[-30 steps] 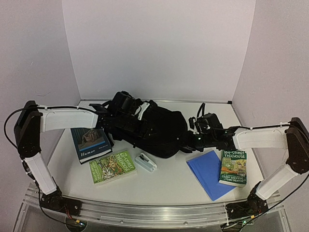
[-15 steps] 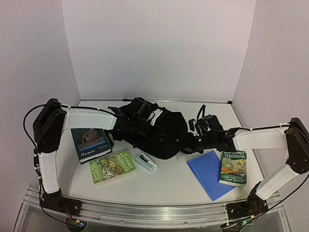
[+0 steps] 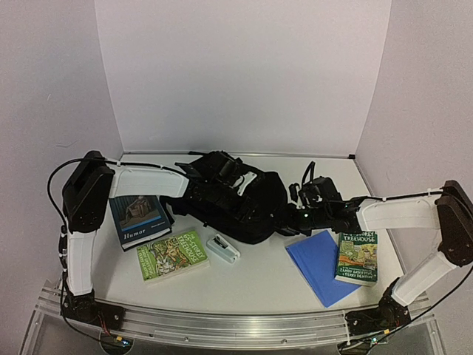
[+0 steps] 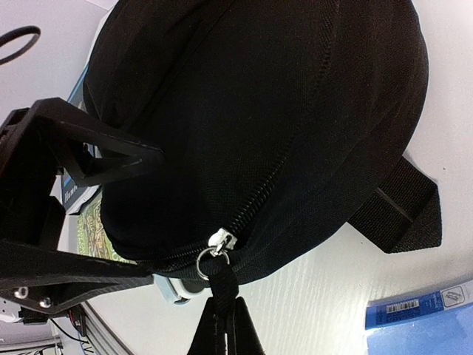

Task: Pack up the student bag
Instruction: Unzip the student bag at the center of the board.

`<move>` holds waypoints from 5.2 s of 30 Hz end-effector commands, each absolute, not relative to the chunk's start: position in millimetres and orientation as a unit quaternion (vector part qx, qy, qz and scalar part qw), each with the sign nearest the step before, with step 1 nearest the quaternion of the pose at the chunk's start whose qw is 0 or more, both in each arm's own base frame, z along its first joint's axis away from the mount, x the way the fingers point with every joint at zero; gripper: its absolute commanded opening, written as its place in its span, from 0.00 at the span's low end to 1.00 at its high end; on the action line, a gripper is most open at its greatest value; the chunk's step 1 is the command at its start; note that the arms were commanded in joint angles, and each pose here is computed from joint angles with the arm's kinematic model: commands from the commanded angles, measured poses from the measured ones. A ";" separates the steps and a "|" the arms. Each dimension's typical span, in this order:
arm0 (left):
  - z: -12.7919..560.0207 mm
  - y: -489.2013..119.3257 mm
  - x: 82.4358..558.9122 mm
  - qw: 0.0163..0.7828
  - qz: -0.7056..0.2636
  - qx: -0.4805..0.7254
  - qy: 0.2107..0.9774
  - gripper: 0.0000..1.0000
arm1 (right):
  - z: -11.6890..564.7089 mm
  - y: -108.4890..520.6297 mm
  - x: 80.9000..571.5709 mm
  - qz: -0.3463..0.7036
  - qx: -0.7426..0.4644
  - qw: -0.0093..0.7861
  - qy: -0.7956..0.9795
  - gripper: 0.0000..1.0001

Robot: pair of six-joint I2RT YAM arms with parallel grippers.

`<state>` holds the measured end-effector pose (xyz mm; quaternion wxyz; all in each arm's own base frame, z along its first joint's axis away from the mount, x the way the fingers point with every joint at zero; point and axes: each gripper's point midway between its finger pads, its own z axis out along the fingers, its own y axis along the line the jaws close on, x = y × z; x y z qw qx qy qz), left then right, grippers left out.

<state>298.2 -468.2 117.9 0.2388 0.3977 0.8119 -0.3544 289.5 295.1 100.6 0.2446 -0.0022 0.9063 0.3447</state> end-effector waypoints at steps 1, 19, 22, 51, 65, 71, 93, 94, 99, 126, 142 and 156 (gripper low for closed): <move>124.7 -480.9 292.5 0.234 -0.358 0.423 0.799 0.59 | 112.3 295.2 292.7 0.357 0.001 0.261 0.897 0.00; 131.1 -442.6 259.5 0.221 -0.336 0.410 0.818 0.00 | 125.8 239.6 332.8 0.167 0.063 0.337 0.924 0.00; 135.0 -427.6 253.0 0.220 -0.324 0.405 0.826 0.00 | 127.5 232.1 342.3 0.133 0.073 0.345 0.926 0.00; 169.0 -308.4 270.2 0.304 -0.204 0.300 0.881 0.10 | 141.8 248.3 364.5 0.230 -0.004 0.332 0.915 0.00; 229.9 -442.3 287.1 0.315 -0.374 0.389 0.781 0.84 | 174.0 270.6 333.3 0.335 -0.056 0.326 0.882 0.00; 214.1 -488.1 281.2 0.296 -0.389 0.410 0.770 0.93 | 182.0 264.1 327.6 0.337 -0.052 0.337 0.878 0.00; 174.0 -532.0 268.6 0.297 -0.381 0.424 0.766 0.18 | 176.5 231.0 331.2 0.266 -0.004 0.362 0.893 0.00; 172.5 -530.8 266.4 0.295 -0.381 0.426 0.766 0.12 | 172.9 224.7 333.6 0.247 0.006 0.362 0.899 0.00; 168.5 -521.1 254.9 0.284 -0.376 0.434 0.768 0.00 | 167.3 199.7 356.3 0.157 0.057 0.381 0.909 0.00; 186.6 -479.7 193.7 0.204 -0.390 0.478 0.761 0.00 | 149.6 243.1 459.0 0.112 -0.055 0.389 0.913 0.00; 198.4 -475.6 197.5 0.213 -0.380 0.474 0.765 0.00 | 138.3 285.5 508.0 0.153 -0.098 0.394 0.901 0.00; 231.8 -391.7 357.3 0.333 -0.326 0.265 0.844 0.00 | 205.2 249.6 436.2 0.214 -0.016 0.387 0.897 0.90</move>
